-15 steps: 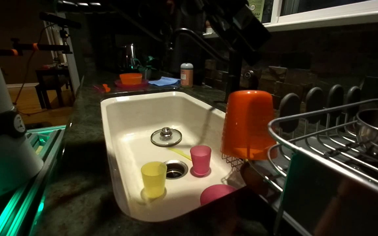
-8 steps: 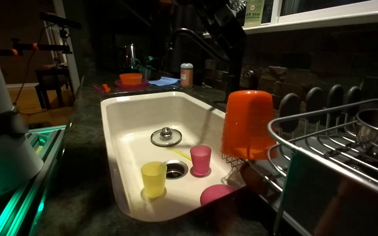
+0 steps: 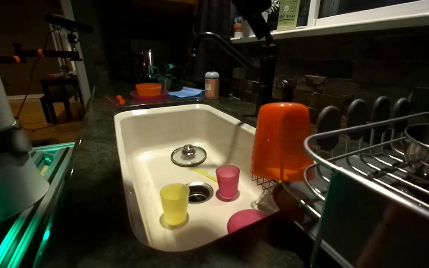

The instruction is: Remove the orange cup from the sink

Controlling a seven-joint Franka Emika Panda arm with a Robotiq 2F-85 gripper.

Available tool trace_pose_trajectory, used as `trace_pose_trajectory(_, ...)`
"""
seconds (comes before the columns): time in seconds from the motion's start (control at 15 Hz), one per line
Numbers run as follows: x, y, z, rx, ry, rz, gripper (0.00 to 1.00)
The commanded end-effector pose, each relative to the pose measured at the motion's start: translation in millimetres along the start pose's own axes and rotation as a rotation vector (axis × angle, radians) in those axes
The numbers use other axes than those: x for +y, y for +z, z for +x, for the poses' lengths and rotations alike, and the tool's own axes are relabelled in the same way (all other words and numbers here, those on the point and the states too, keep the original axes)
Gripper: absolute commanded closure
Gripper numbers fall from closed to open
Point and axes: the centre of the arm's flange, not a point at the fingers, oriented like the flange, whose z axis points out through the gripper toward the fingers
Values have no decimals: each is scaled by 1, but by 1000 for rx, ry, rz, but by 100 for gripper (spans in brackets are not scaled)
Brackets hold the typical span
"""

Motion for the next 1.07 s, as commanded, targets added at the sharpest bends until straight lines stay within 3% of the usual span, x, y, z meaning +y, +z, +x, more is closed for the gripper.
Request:
trace_pose_trajectory(0.0, 1, -2, 2, -1, -4, -2, 0)
trace_pose_trajectory(1.0, 2, -2, 2, -8, -25, 0, 0)
